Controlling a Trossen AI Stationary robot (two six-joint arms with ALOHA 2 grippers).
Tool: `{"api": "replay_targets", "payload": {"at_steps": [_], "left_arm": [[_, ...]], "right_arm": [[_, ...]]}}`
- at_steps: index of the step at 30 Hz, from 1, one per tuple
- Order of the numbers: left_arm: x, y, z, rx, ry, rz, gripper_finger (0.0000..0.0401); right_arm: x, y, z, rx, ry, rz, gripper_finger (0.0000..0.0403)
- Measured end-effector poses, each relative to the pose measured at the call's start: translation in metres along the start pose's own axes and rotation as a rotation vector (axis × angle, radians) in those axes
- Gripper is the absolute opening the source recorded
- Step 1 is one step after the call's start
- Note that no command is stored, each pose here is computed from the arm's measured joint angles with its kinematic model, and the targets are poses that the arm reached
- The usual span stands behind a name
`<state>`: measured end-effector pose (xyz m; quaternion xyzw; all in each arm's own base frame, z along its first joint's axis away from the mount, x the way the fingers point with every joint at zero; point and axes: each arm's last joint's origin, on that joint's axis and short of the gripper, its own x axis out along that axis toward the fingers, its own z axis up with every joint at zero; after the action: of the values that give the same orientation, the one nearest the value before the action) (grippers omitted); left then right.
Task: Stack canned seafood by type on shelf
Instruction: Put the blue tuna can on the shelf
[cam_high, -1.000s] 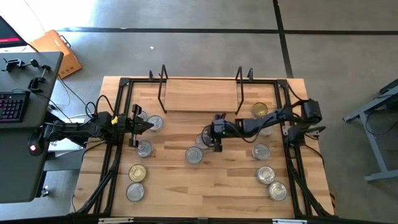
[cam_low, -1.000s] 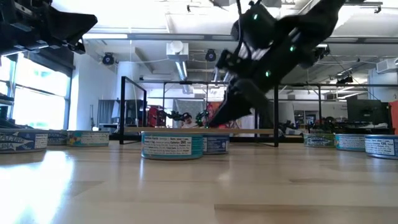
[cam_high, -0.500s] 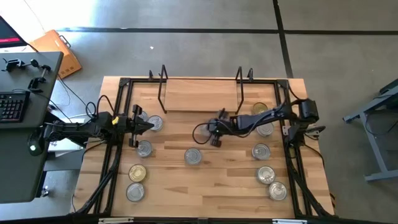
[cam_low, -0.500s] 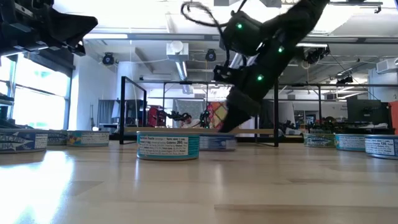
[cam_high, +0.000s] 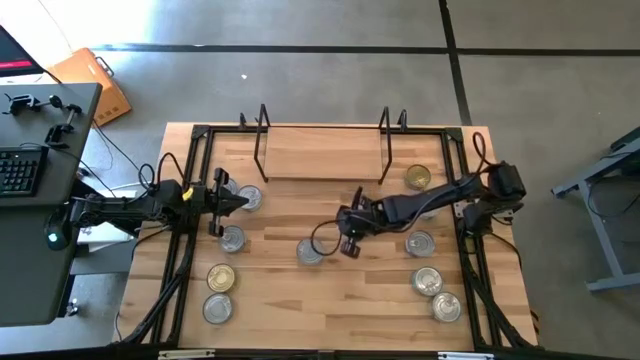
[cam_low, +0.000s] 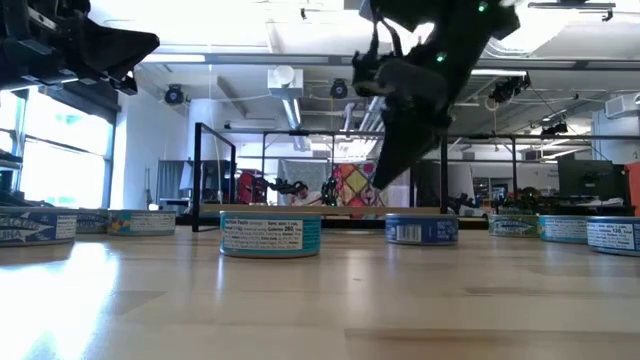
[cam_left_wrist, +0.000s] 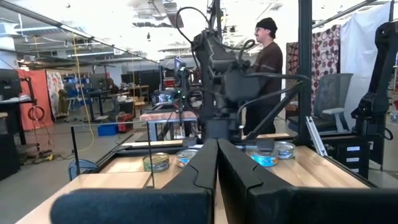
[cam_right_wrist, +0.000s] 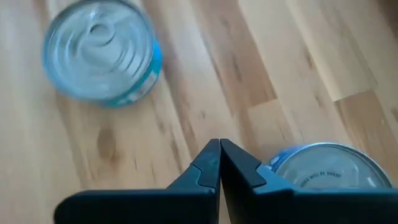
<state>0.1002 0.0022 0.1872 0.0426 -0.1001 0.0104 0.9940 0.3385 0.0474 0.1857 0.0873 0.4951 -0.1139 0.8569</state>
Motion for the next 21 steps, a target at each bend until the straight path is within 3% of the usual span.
{"api": "replay_targets", "payload": {"at_steps": [4,7,12,18,21], "left_arm": [[0.000,0.000,0.000,0.000,0.000,0.004,0.0005],[0.000,0.000,0.000,0.000,0.003,0.003,0.0005],[0.000,0.001,-0.001,0.000,0.009,0.037,0.0005],[0.000,0.003,-0.001,0.000,0.013,0.098,0.0005],[0.000,0.003,-0.001,0.000,0.013,0.101,0.0005]], "right_arm": [[-0.005,0.017,-0.011,-0.191,0.057,0.092,0.0003],[-0.008,0.026,-0.020,-0.250,0.097,0.096,0.0003],[-0.011,0.011,-0.035,-0.173,0.252,-0.087,0.0010],[-0.012,-0.008,-0.038,-0.259,0.295,-0.304,0.0074],[-0.012,-0.019,-0.035,-0.297,0.320,-0.346,0.0103]]}}
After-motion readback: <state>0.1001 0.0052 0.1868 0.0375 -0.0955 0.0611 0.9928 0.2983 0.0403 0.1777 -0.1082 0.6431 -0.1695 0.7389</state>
